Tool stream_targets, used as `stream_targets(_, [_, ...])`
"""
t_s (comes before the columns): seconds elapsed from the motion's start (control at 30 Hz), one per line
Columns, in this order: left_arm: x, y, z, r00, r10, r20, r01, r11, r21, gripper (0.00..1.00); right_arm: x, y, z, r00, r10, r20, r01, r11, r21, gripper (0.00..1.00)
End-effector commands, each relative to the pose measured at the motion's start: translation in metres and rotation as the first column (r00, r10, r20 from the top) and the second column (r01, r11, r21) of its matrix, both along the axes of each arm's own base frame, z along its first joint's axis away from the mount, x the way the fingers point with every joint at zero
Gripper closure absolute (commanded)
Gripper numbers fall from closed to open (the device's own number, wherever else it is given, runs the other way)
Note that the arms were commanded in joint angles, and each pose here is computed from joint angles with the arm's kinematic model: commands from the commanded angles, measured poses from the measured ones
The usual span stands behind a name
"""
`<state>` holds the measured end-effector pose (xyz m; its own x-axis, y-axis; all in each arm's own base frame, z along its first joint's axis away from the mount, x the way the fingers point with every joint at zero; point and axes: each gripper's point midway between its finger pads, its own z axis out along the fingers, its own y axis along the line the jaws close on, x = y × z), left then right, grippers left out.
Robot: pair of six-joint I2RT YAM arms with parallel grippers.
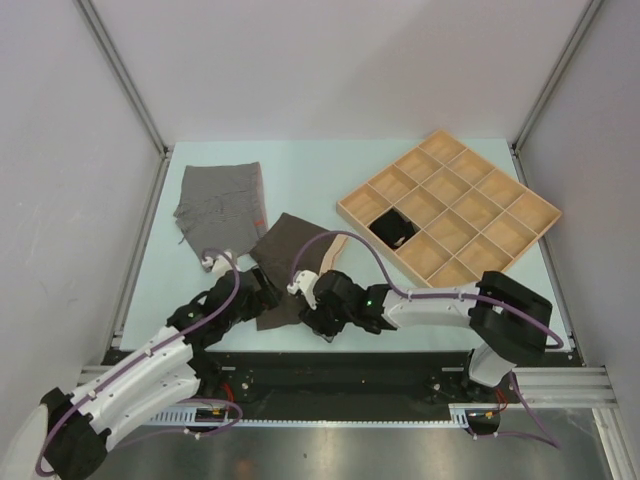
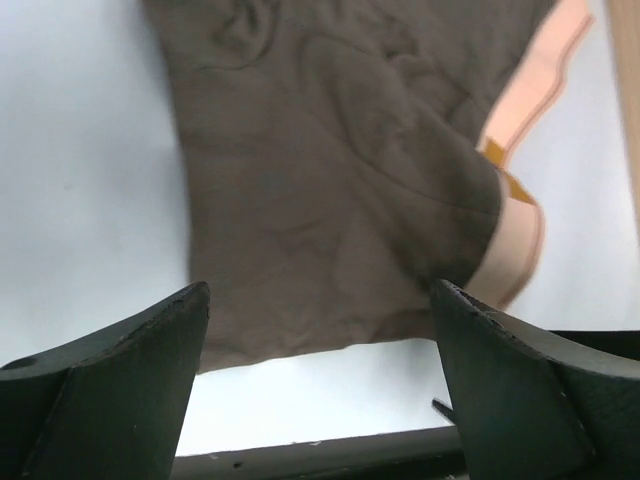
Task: Roll the underwear
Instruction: Move the underwear to the center of the board, then fold the underwear at the center of the board.
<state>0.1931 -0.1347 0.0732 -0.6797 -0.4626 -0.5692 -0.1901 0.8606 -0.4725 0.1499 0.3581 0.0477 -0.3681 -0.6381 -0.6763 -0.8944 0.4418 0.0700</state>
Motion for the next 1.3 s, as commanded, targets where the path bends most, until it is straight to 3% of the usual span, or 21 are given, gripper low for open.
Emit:
stream_targets(0.0, [-0.011, 0.011, -0.014, 0.999, 0.006, -0.046, -0.005, 1.0, 0.019, 0.07, 0.019, 0.016, 0.006, 0.993, 0.007, 0.114, -0.006, 1.0, -0.008, 0.42])
stream_targets(0.33, [-0.029, 0.035, -0.035, 0.982, 0.095, -0.164, -0.075, 0.99, 0.122, 0.12, 0.021, 0.0, -0.009, 0.984, -0.052, 0.172, 0.071, 0.992, -0.107, 0.5])
stream_targets(0.47, [-0.034, 0.04, -0.039, 0.974, 0.118, -0.194, -0.09, 0.985, 0.15, 0.12, 0.019, -0.003, -0.018, 0.986, -0.051, 0.161, 0.073, 0.988, -0.133, 0.65])
stream_targets(0.5, [-0.034, 0.04, -0.039, 0.974, 0.116, -0.197, -0.087, 0.985, 0.147, 0.15, 0.018, -0.002, -0.019, 0.986, -0.05, 0.157, 0.071, 0.988, -0.135, 0.76])
stream_targets(0.63, [-0.041, 0.037, -0.044, 0.97, 0.109, -0.215, -0.085, 0.989, 0.117, 0.24, 0.011, 0.004, -0.018, 0.987, -0.029, 0.159, 0.05, 0.99, -0.13, 0.85])
stream_targets(0.77, [-0.045, 0.035, -0.049, 0.969, 0.109, -0.221, -0.093, 0.992, 0.084, 0.32, 0.007, 0.011, -0.016, 0.988, -0.033, 0.15, 0.049, 0.993, -0.105, 0.85])
stream_targets(0.9, [-0.048, 0.03, -0.057, 0.965, 0.093, -0.244, -0.081, 0.995, 0.061, 0.46, 0.002, 0.014, -0.016, 0.989, -0.029, 0.144, 0.043, 0.994, -0.096, 0.85])
stream_targets(1.27, [-0.052, 0.038, -0.061, 0.96, 0.1, -0.26, -0.072, 0.991, 0.116, 0.56, 0.0, 0.014, -0.011, 0.989, -0.039, 0.144, 0.05, 0.996, -0.075, 0.85])
